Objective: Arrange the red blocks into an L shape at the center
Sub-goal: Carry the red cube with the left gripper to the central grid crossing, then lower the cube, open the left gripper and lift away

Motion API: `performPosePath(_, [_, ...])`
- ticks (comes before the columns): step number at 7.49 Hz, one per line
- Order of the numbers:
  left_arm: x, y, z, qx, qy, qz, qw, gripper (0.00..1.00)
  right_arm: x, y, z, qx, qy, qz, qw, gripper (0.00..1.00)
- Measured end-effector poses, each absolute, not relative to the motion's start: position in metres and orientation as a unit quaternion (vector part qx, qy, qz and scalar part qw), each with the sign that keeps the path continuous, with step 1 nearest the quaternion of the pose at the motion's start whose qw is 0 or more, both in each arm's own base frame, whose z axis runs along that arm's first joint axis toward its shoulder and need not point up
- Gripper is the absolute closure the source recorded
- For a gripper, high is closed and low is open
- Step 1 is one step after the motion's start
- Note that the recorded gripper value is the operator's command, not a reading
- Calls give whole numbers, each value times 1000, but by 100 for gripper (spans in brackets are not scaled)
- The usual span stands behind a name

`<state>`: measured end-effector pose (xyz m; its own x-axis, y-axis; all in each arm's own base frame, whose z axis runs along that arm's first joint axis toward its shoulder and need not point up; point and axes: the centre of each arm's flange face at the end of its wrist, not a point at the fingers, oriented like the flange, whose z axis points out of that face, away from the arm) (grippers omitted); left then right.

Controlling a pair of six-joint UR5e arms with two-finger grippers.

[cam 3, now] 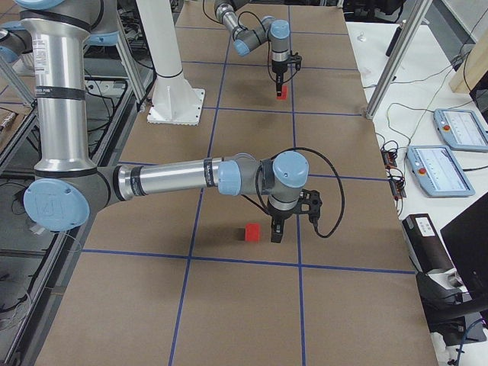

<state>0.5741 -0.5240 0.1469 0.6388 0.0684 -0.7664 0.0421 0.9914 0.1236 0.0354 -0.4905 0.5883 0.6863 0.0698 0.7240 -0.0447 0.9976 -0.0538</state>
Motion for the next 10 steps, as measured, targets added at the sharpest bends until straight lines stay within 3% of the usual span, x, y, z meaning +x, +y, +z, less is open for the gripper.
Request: performPosePath(10, [620, -550, 151, 51, 409, 2, 911, 100, 35, -495, 587, -14, -394, 31, 918, 1])
